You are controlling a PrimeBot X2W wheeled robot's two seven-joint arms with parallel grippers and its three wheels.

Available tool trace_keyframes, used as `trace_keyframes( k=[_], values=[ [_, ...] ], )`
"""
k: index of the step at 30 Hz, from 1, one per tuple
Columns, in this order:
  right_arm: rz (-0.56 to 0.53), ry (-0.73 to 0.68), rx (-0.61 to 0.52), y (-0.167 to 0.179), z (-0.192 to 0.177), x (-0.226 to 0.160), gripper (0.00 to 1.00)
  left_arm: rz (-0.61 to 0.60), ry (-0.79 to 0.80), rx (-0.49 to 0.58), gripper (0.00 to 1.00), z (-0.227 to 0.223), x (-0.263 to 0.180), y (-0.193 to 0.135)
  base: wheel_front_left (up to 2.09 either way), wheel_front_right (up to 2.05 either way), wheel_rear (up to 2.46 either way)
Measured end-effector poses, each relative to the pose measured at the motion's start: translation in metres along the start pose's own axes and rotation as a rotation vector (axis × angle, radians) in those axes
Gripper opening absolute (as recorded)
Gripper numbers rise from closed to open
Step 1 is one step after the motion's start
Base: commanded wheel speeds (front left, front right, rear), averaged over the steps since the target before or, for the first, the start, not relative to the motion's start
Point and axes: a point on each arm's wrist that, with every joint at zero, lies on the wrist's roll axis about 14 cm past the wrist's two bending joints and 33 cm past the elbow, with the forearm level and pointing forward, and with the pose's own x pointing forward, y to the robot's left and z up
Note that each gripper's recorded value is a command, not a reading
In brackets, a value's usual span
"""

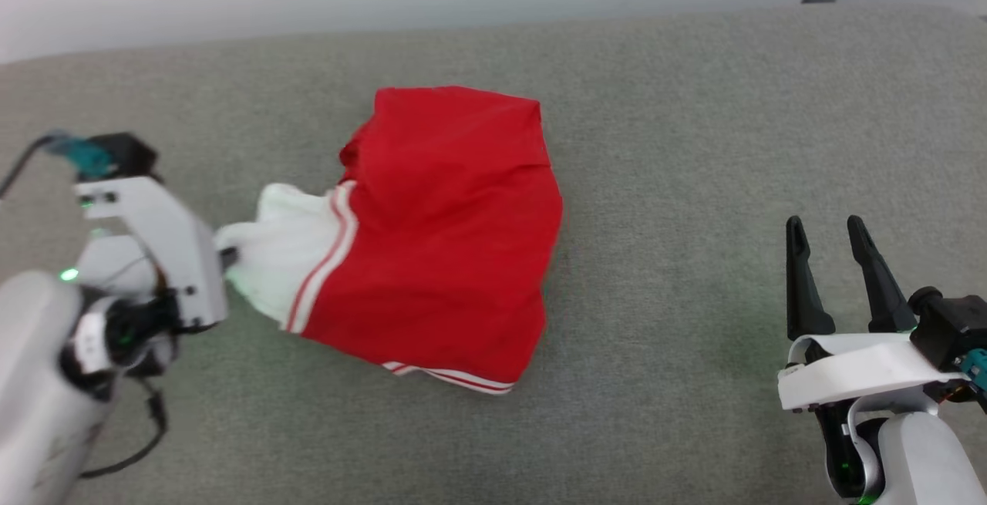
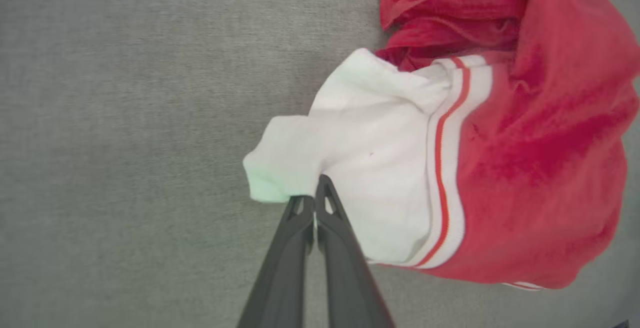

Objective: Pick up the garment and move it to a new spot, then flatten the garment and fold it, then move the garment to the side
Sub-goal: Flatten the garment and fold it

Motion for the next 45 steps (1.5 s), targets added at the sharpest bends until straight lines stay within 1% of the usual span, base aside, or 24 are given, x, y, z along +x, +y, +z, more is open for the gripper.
trace_keyframes(
  k=[6,13,15,18,21,24,27,28,29,30,38,41,45],
  values=[
    [0.025,0.007,0.011,0.01,-0.002,-0.001,1.0,0.113,-0.06,-0.07,0.0,-0.003,-0.034,0.044,0.0,0.0,0.0],
    [0.057,0.007,0.023,0.022,-0.003,0.003,1.0,0.291,-0.066,-0.109,0.0,-0.03,-0.066,0.105,0.0,0.0,0.0],
    [0.065,0.007,0.025,0.025,-0.003,0.004,1.0,0.329,-0.062,-0.119,0.0,-0.038,-0.071,0.118,0.0,0.0,0.0],
    [0.075,0.009,0.027,0.029,-0.004,0.004,1.0,0.357,-0.045,-0.149,0.0,-0.052,-0.073,0.13,0.0,0.0,0.0],
    [0.085,0.013,0.029,0.032,-0.005,0.004,1.0,0.372,-0.014,-0.158,0.0,-0.067,-0.07,0.137,0.0,0.0,0.0],
    [0.094,0.018,0.031,0.036,-0.006,0.003,1.0,0.354,0.004,-0.171,0.0,-0.079,-0.063,0.135,0.0,0.0,0.0],
    [0.104,0.018,0.032,0.039,-0.006,0.002,1.0,0.333,-0.011,-0.181,0.0,-0.08,-0.059,0.131,0.0,0.0,0.0],
    [0.108,0.018,0.031,0.04,-0.006,0.002,1.0,0.33,-0.017,-0.18,0.31,-0.079,-0.059,0.131,0.0,0.0,0.0],
    [0.111,0.019,0.031,0.041,-0.006,0.001,1.0,0.325,-0.027,-0.177,0.73,-0.077,-0.06,0.13,0.0,0.0,0.0],
    [0.116,0.02,0.03,0.043,-0.006,0.0,1.0,0.32,-0.037,-0.176,1.0,-0.076,-0.061,0.129,0.0,0.0,0.0],
    [0.186,0.044,0.022,0.061,-0.01,-0.006,1.0,0.289,-0.147,-0.148,1.0,-0.059,-0.082,0.121,0.0,0.0,0.0],
    [0.232,0.059,0.024,0.075,-0.014,-0.008,1.0,0.286,-0.235,-0.119,1.0,-0.048,-0.098,0.117,0.0,0.0,0.0],
    [0.295,0.081,0.032,0.095,-0.02,-0.009,1.0,0.287,-0.405,-0.083,1.0,-0.031,-0.126,0.114,0.0,0.0,0.0]
  ],
)
